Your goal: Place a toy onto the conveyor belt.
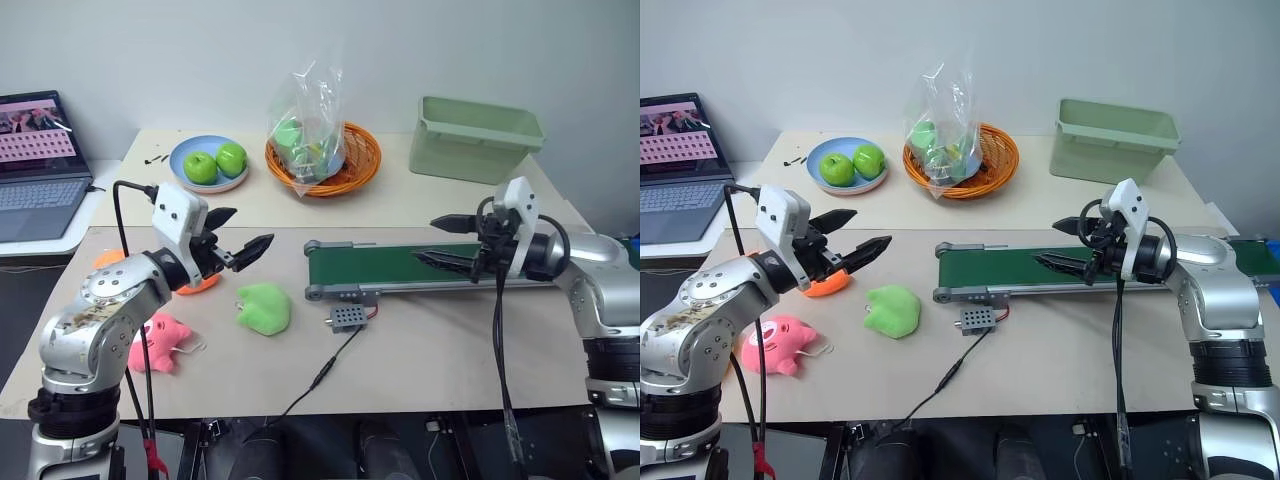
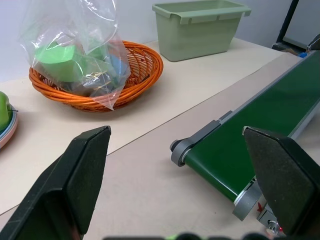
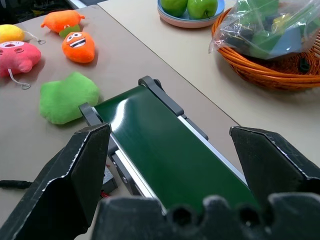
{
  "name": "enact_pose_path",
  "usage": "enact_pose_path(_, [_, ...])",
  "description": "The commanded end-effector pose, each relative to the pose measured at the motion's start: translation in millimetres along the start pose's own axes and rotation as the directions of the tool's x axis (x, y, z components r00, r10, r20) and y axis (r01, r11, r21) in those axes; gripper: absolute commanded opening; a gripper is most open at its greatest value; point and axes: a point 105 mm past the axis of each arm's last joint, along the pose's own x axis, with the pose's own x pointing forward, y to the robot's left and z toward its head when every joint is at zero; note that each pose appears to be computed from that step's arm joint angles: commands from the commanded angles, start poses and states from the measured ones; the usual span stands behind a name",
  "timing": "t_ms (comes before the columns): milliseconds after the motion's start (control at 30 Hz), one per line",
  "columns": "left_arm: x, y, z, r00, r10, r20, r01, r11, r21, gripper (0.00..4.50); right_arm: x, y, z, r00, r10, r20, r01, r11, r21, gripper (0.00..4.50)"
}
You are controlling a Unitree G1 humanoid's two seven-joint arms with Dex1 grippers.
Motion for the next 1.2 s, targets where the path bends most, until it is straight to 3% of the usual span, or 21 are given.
enact_pose_path(33, [-4, -2, 4, 1.0, -0.005, 0.024, 0.004, 0.999, 0.034, 4.5, -4, -3, 14, 1.0, -0.009, 0.004, 0.009, 0.997, -0.074, 4.47])
enact_pose_path(533, [-15, 3, -3, 1.0, 0.027, -0.007, -0.027, 0.999, 0.035, 4.5, 10, 14, 36, 0.989, 0.149, 0.019, -0.146, 0.981, -0.132, 4.47])
enact_pose_path(633, [-29, 20, -8, 0.991, 0.124, -0.046, -0.122, 0.992, 0.043, 4.5, 18, 15, 39, 0.985, 0.173, 0.018, -0.168, 0.975, -0.144, 4.47])
enact_pose_path(767, [-70, 44, -12, 0.957, 0.28, -0.071, -0.276, 0.959, 0.068, 4.5, 30, 21, 51, 0.964, 0.263, 0.034, -0.253, 0.952, -0.173, 4.47])
enact_pose_path(900, [-103, 67, -17, 0.879, 0.47, -0.079, -0.467, 0.882, 0.06, 4.5, 40, 28, 46, 0.933, 0.358, -0.036, -0.358, 0.916, -0.18, 4.47])
enact_pose_path(1133, [-153, 81, -18, 0.722, 0.691, -0.03, -0.69, 0.717, -0.095, 4.5, 59, 30, 53, 0.891, 0.448, -0.073, -0.451, 0.859, -0.242, 4.47])
enact_pose_path(1200, [-190, 94, -28, 0.592, 0.805, -0.041, -0.792, 0.571, -0.215, 4.5, 65, 31, 52, 0.88, 0.469, -0.079, -0.473, 0.845, -0.249, 4.47])
